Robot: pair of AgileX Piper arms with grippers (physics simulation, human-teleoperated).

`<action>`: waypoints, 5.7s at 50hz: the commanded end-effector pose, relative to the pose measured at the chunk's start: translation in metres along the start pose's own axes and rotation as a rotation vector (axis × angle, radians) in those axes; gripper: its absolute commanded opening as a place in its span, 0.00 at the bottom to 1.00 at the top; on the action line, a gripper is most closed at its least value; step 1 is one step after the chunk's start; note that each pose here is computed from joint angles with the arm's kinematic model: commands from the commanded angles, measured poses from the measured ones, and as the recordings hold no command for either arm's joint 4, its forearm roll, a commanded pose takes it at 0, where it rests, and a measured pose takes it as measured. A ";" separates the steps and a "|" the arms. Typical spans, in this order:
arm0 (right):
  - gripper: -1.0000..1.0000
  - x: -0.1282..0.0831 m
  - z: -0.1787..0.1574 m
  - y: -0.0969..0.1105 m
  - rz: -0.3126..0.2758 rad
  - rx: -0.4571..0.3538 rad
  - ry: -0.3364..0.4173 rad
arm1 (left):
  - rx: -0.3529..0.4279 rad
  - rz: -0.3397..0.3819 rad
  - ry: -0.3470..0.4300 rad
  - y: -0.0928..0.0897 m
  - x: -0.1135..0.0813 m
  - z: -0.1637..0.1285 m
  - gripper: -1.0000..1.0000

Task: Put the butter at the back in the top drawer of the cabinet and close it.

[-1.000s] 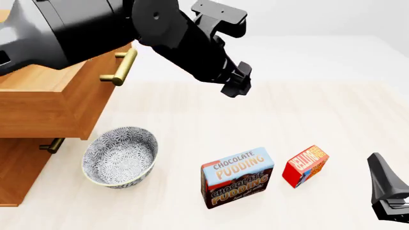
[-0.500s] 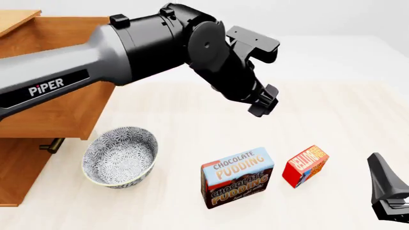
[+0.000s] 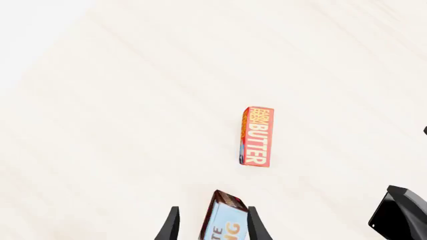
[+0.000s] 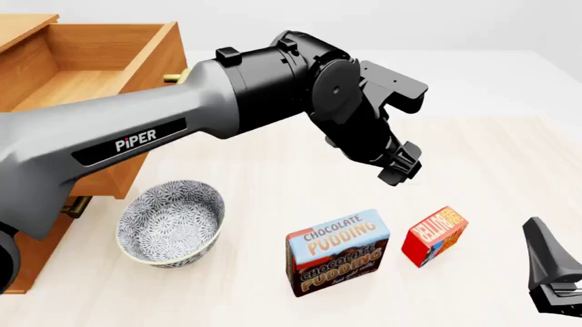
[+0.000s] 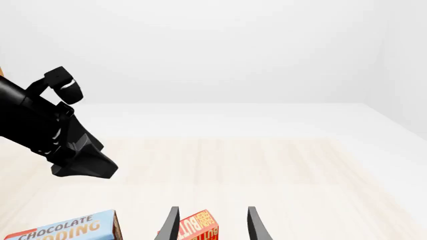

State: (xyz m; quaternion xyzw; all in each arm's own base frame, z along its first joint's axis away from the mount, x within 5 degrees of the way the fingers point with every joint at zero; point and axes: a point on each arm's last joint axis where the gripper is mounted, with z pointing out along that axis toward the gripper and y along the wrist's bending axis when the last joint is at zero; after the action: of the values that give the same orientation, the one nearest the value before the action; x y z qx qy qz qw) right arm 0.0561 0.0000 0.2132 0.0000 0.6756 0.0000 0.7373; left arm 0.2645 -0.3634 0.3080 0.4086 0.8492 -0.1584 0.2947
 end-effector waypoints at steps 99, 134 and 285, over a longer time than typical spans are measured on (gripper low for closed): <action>1.00 0.000 0.000 0.000 0.000 0.000 0.000 | 0.057 0.038 0.146 -0.061 0.005 0.104 1.00; 1.00 0.000 0.000 0.000 0.000 0.000 0.000 | 0.053 0.053 0.165 -0.060 0.002 0.123 1.00; 1.00 0.000 0.000 0.000 0.000 0.000 0.000 | 0.049 0.019 0.219 -0.067 0.022 0.179 1.00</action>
State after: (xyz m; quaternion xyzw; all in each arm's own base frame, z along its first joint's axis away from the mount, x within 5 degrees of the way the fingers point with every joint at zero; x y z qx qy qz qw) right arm 0.0561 0.0000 0.2132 0.0000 0.6756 0.0000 0.7373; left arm 0.2669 -0.4823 0.1600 0.4401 0.8672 -0.1306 0.1926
